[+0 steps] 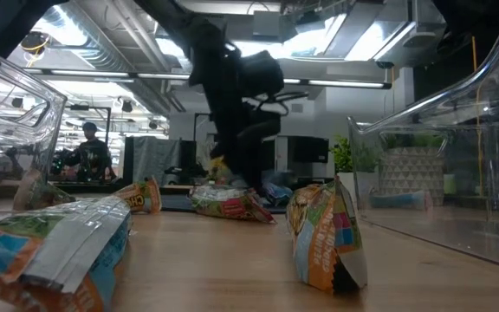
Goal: Pick and place Granola Bars by type
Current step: Put the blue granola bar into the middle transparent bin
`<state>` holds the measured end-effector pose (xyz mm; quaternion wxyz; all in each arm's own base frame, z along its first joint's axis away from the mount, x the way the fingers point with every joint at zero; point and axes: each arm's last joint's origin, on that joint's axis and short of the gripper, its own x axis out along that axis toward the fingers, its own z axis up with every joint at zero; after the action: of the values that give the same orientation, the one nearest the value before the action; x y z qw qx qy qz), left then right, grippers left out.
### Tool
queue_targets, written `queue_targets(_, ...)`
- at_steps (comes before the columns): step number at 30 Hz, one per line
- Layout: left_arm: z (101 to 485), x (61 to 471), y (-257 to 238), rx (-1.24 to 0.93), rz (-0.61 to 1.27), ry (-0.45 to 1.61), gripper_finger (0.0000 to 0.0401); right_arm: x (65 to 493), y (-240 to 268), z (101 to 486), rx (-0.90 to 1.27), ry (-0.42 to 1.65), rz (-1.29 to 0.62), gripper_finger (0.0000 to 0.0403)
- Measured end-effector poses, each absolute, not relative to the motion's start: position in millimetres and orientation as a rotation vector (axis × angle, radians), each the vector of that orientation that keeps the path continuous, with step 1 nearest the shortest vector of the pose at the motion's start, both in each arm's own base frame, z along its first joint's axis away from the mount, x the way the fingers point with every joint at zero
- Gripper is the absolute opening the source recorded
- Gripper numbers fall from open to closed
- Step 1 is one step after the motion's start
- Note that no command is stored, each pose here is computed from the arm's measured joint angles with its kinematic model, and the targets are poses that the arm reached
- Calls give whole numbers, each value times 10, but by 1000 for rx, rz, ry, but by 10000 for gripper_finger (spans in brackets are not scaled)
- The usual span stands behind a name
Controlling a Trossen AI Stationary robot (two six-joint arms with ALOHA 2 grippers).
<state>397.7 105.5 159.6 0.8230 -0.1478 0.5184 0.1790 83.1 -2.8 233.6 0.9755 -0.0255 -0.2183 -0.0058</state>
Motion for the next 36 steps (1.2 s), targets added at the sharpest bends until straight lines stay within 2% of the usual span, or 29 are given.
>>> queue_targets(4,1879,4091,1103,-232,370,1075,10,831,-28,2337,-55,-441,-13,18)
queue_targets(11,2639,4346,1161,-149,324,872,21,830,-28,2338,-53,-442,-12,18)
queue_targets(17,3342,4459,1159,-67,281,638,10,830,-36,2338,-53,-442,-39,18)
queue_targets(22,3726,4468,1082,-29,255,509,16,829,-54,2338,-32,-441,-99,33)
queue_targets(26,3817,4474,1014,-22,242,481,14,835,-55,2335,26,-439,-87,80)
queue_targets(30,3838,4499,927,-15,226,462,10,867,-67,2372,109,-396,-111,157)
queue_targets(36,3839,4521,828,-4,227,460,15,966,-113,2742,81,-240,-267,270)
